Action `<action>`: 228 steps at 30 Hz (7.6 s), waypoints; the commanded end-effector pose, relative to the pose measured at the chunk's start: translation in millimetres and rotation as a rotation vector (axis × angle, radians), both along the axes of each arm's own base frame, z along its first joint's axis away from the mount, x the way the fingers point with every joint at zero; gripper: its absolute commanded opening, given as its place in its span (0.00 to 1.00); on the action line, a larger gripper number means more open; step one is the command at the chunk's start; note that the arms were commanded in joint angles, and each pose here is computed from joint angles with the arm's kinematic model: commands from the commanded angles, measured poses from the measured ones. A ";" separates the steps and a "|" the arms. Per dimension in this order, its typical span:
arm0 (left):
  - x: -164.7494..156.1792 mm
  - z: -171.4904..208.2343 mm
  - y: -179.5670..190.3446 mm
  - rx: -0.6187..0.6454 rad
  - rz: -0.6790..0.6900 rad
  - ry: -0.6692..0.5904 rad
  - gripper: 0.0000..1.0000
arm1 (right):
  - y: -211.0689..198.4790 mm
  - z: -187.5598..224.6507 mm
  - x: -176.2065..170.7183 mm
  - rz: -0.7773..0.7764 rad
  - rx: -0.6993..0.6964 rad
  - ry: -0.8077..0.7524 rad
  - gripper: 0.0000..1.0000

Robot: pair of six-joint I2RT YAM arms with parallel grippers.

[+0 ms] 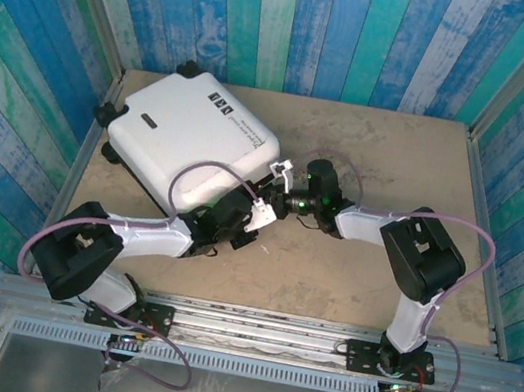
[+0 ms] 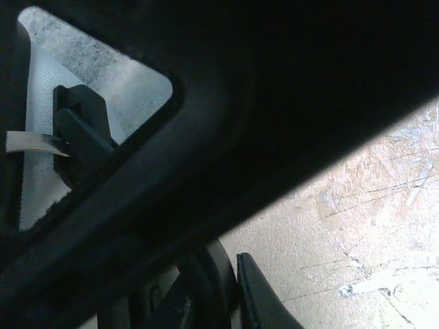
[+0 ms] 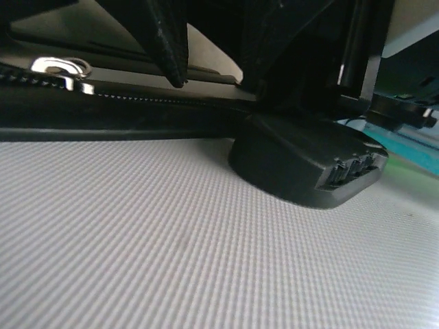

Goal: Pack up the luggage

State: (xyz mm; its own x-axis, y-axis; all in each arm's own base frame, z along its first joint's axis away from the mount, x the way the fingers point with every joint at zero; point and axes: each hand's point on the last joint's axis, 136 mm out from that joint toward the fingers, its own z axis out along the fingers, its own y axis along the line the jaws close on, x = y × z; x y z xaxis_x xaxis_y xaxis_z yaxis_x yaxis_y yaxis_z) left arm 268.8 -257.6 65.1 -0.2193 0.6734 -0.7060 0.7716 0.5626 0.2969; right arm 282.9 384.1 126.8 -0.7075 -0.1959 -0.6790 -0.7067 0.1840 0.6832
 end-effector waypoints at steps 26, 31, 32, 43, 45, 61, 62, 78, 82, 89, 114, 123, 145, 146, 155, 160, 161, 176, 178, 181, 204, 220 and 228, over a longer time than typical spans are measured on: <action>-56.9 85.9 -102.8 -0.452 -0.447 -0.020 0.00 | -96.3 -0.1 -2.4 -0.332 -0.479 -0.301 0.41; -57.7 89.8 -104.0 -0.463 -0.455 -0.023 0.00 | -97.4 -6.4 7.8 -0.383 -0.490 -0.295 0.40; -58.0 89.2 -104.0 -0.462 -0.456 -0.022 0.00 | -94.1 -5.2 8.5 -0.377 -0.472 -0.303 0.41; -60.0 86.6 -105.1 -0.444 -0.479 -0.022 0.00 | -78.2 17.2 15.3 -0.367 -0.356 -0.360 0.42; -61.4 84.7 -105.2 -0.438 -0.488 -0.020 0.00 | -84.5 17.7 23.3 -0.416 -0.374 -0.352 0.36; -84.4 64.5 -100.9 -0.428 -0.537 0.009 0.00 | -141.8 -13.4 21.4 -0.409 -0.384 -0.098 0.20; -93.3 62.8 -103.9 -0.431 -0.556 0.018 0.00 | -140.5 -15.5 21.0 -0.397 -0.384 -0.089 0.20; -125.8 54.4 -89.9 -0.549 -0.562 0.122 0.00 | -116.2 -8.8 41.5 -0.344 -0.325 -0.077 0.15; -129.5 49.8 -87.4 -0.565 -0.565 0.134 0.00 | -112.6 -11.7 38.7 -0.330 -0.318 -0.073 0.14; -129.7 44.6 -92.4 -0.578 -0.582 0.142 0.00 | -112.3 2.1 27.0 -0.325 -0.263 -0.146 0.13; -122.7 42.3 -99.6 -0.551 -0.598 0.139 0.00 | -95.4 9.0 14.6 -0.331 -0.226 -0.200 0.12; -117.1 43.5 -111.4 -0.541 -0.631 0.113 0.00 | -52.6 -2.3 -8.2 -0.223 -0.194 -0.157 0.11; -105.6 49.6 -112.1 -0.541 -0.628 0.061 0.00 | -63.5 11.4 -34.4 -0.232 -0.236 -0.212 0.30; -105.5 49.6 -112.0 -0.542 -0.628 0.060 0.00 | -66.7 12.5 -34.5 -0.241 -0.244 -0.225 0.33; -94.2 55.0 -108.1 -0.548 -0.603 0.039 0.00 | -92.7 -4.0 -29.6 -0.321 -0.369 -0.259 0.46; -79.3 56.3 -102.3 -0.529 -0.506 0.009 0.44 | -115.8 -6.5 -13.7 -0.446 -0.418 -0.218 0.52; -74.5 57.8 -100.8 -0.513 -0.484 -0.007 0.79 | -124.4 -7.1 -9.4 -0.485 -0.429 -0.199 0.52; -66.8 145.4 -73.3 -0.294 -0.390 -0.279 0.93 | -177.2 16.3 -9.5 -0.649 -0.425 -0.198 0.57; -70.5 163.2 -67.4 -0.315 -0.364 -0.284 0.93 | -175.5 17.3 -12.2 -0.639 -0.404 -0.203 0.57; -61.6 200.7 -46.0 -0.426 -0.197 -0.284 0.93 | -166.9 15.9 -19.5 -0.593 -0.348 -0.230 0.57; 68.5 153.4 49.7 -0.277 0.697 -0.081 0.93 | -100.1 -5.3 -18.4 -0.582 -0.371 -0.509 0.47; 70.6 117.0 46.4 -0.228 0.678 0.015 0.94 | -75.1 -14.1 -0.8 -0.577 -0.380 -0.474 0.39; 68.6 110.5 44.3 -0.217 0.658 0.029 0.96 | -82.1 -22.7 5.6 -0.630 -0.417 -0.450 0.31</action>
State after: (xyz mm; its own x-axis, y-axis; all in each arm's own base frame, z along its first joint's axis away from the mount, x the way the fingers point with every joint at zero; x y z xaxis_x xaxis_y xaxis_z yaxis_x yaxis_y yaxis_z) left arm 351.5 -218.1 230.9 -0.4306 0.0949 -0.8975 0.1990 0.9800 0.0082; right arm 279.5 294.0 102.0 -0.4470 -0.1797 -0.8763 -0.5941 0.7920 0.1407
